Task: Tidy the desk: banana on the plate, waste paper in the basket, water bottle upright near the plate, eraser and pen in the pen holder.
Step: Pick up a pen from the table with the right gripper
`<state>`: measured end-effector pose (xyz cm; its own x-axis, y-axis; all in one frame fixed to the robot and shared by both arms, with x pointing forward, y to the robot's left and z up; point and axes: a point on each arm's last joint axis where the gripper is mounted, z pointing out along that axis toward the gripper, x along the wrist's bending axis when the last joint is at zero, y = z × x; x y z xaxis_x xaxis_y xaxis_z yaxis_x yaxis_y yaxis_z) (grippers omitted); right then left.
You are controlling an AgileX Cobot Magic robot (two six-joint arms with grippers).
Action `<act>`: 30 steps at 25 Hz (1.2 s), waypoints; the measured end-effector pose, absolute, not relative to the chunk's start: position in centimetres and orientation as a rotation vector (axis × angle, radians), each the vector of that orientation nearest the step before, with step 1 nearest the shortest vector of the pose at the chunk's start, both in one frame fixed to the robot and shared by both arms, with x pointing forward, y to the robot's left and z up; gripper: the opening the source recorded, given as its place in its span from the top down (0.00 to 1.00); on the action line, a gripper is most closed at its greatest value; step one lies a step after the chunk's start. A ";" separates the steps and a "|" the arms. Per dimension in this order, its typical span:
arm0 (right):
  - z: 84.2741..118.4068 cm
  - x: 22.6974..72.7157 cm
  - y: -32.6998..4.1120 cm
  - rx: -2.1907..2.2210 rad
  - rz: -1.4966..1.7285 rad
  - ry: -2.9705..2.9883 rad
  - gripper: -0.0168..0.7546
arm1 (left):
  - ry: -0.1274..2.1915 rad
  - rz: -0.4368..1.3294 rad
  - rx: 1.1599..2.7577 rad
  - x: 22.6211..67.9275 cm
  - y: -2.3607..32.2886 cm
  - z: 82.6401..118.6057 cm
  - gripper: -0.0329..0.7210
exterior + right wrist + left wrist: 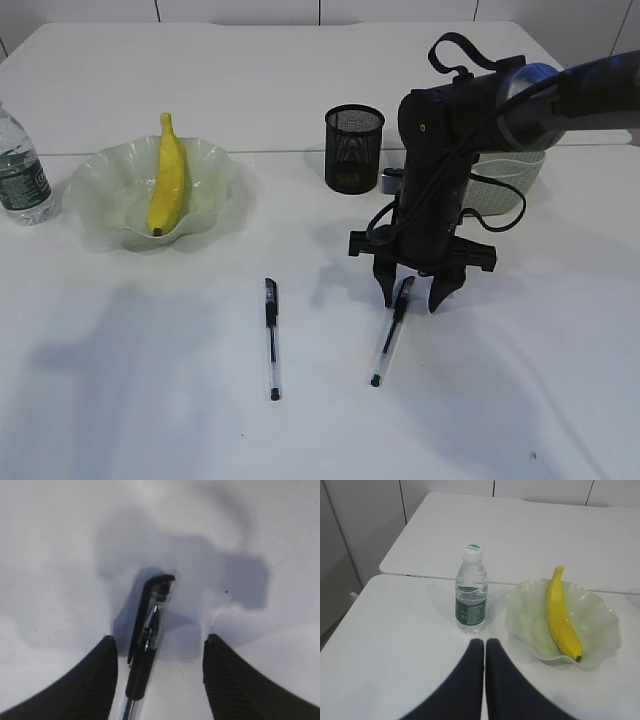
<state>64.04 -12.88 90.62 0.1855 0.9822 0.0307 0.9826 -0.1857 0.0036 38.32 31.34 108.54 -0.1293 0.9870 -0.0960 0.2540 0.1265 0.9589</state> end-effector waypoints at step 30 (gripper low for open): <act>90.6 64.3 -13.0 -2.413 -0.054 -2.027 0.45 | 1.541 1.071 1.256 38.3 31.3 108.5 0.99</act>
<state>64.25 -13.02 90.62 0.1723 0.9849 0.0194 0.9845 -0.1728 0.0303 38.32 31.34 108.54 -0.1293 0.9870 -0.0960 0.2540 0.1265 0.9589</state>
